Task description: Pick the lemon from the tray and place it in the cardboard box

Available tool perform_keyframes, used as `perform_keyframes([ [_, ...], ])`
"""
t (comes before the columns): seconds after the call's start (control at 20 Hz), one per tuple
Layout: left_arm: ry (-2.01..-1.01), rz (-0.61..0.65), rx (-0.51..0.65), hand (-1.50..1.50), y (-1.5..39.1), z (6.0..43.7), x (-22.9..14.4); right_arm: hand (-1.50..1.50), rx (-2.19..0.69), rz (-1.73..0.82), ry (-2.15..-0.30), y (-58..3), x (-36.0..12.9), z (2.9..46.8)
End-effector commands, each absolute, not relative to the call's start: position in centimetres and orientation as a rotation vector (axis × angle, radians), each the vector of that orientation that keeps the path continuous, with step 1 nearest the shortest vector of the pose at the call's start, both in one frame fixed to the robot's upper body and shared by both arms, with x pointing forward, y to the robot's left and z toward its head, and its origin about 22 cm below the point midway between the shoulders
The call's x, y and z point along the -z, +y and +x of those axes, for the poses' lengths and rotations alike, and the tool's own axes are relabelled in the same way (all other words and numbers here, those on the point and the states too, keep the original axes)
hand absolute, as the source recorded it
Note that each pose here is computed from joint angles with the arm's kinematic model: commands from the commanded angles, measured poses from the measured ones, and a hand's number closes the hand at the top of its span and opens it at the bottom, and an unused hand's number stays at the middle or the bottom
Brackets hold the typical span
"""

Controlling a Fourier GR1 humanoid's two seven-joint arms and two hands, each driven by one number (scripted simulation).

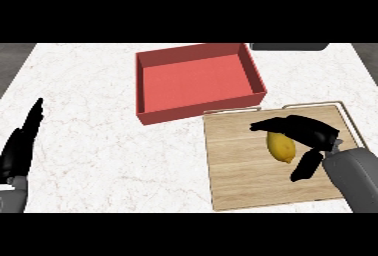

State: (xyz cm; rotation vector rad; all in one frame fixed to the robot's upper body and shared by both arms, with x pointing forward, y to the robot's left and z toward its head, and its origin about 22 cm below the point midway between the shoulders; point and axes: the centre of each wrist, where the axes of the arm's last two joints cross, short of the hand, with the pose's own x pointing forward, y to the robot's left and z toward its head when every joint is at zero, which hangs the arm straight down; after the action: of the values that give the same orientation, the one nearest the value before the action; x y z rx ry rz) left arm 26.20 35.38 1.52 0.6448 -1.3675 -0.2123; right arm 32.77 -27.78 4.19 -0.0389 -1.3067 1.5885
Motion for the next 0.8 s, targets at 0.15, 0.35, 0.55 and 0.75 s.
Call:
perform_keyframes([
  [0.15,-1.364,0.676,0.21,0.0,36.0,25.9,-2.4,1.5,-1.507,-0.212,-1.502,-26.9,-3.0,32.6],
  [0.35,-1.375,0.643,0.208,0.0,34.7,25.7,-0.9,1.5,-1.51,-0.302,-1.541,-24.3,-2.1,33.8],
  [0.55,-1.337,0.668,0.179,0.0,36.1,25.6,-1.7,1.5,-1.224,-0.61,-1.28,-26.4,-1.4,31.5],
  [0.75,-1.324,0.69,0.15,0.0,36.9,25.0,-1.7,1.5,-0.944,-0.874,-1.008,-28.0,0.1,29.9],
])
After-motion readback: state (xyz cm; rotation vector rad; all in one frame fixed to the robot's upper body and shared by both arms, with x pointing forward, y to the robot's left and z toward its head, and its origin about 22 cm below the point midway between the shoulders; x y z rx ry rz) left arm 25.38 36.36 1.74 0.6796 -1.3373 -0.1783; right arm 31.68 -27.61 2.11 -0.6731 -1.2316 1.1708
